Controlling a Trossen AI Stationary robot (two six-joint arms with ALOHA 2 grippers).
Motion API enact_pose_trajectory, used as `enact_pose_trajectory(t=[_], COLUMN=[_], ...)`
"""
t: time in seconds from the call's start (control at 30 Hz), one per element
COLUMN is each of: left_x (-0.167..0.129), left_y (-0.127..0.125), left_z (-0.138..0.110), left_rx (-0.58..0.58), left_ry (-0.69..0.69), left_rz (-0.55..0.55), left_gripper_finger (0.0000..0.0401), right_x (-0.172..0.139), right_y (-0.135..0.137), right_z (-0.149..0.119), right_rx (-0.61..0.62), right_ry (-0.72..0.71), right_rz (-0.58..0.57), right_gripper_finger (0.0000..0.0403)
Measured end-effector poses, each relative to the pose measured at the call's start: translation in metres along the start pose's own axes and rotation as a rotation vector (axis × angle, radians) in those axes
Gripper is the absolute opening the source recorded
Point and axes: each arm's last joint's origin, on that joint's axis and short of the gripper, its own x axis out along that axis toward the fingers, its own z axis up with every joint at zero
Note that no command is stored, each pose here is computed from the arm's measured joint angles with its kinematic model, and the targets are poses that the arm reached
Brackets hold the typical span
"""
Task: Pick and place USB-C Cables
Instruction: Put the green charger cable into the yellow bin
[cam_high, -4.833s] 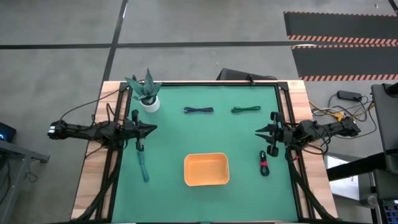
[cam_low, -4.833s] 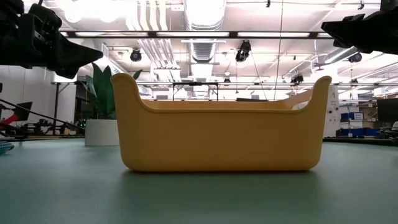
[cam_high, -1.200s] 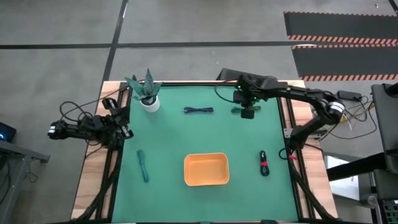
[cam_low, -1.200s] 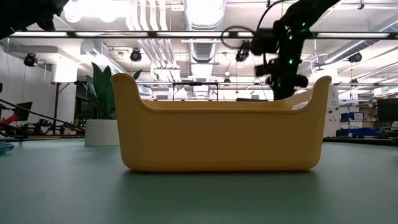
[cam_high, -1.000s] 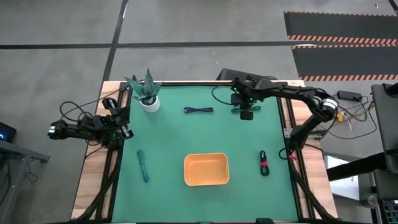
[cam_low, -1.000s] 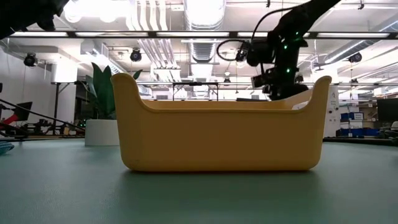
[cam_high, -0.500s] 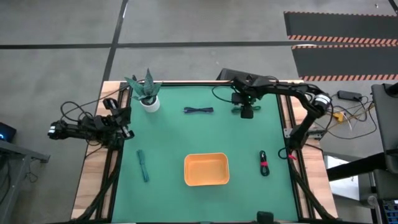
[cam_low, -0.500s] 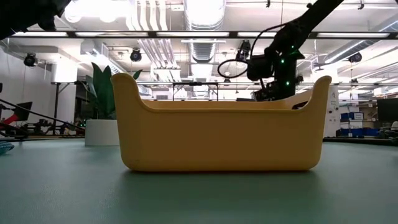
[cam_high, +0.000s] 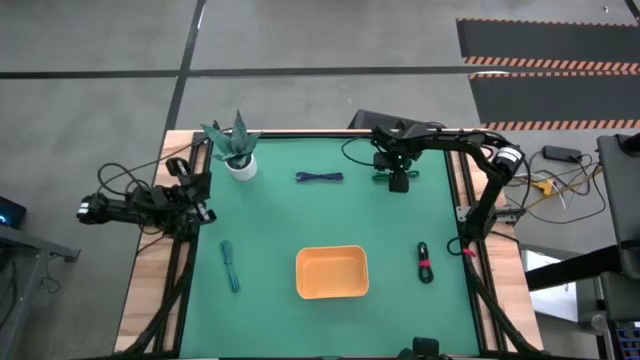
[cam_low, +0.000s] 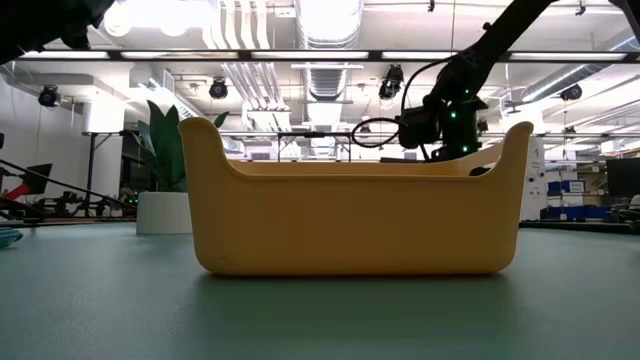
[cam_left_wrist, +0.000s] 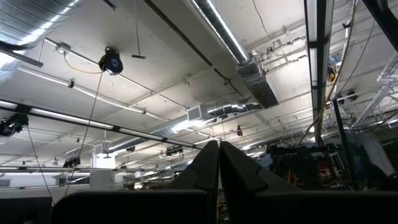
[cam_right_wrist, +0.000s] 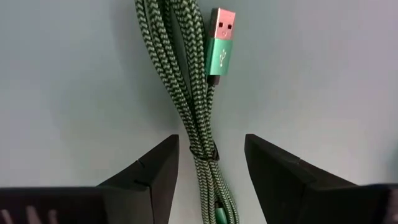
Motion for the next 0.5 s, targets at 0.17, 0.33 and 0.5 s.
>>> enact_pose_trajectory(t=[0.17,0.33,0.5], left_x=[0.0,-0.0001,-0.0001], left_y=[0.0,-0.0001,-0.0002], left_z=[-0.0001,-0.0002,-0.0003], left_rx=[0.0,0.001,0.001], left_ry=[0.0,0.001,0.002], left_rz=[0.0,-0.001,-0.001], left_gripper_finger=[0.0,0.0,0.0], right_x=[0.0055,0.0089,0.01], right_y=[0.0003,0.0006,0.0012], right_z=[0.0009,0.0011,0.001], right_rx=[-0.001,0.0,0.007], right_ry=[0.013,0.022,0.026], right_rz=[0.014,0.023,0.034], right_gripper_finger=[0.0159,0.0123,0.0073])
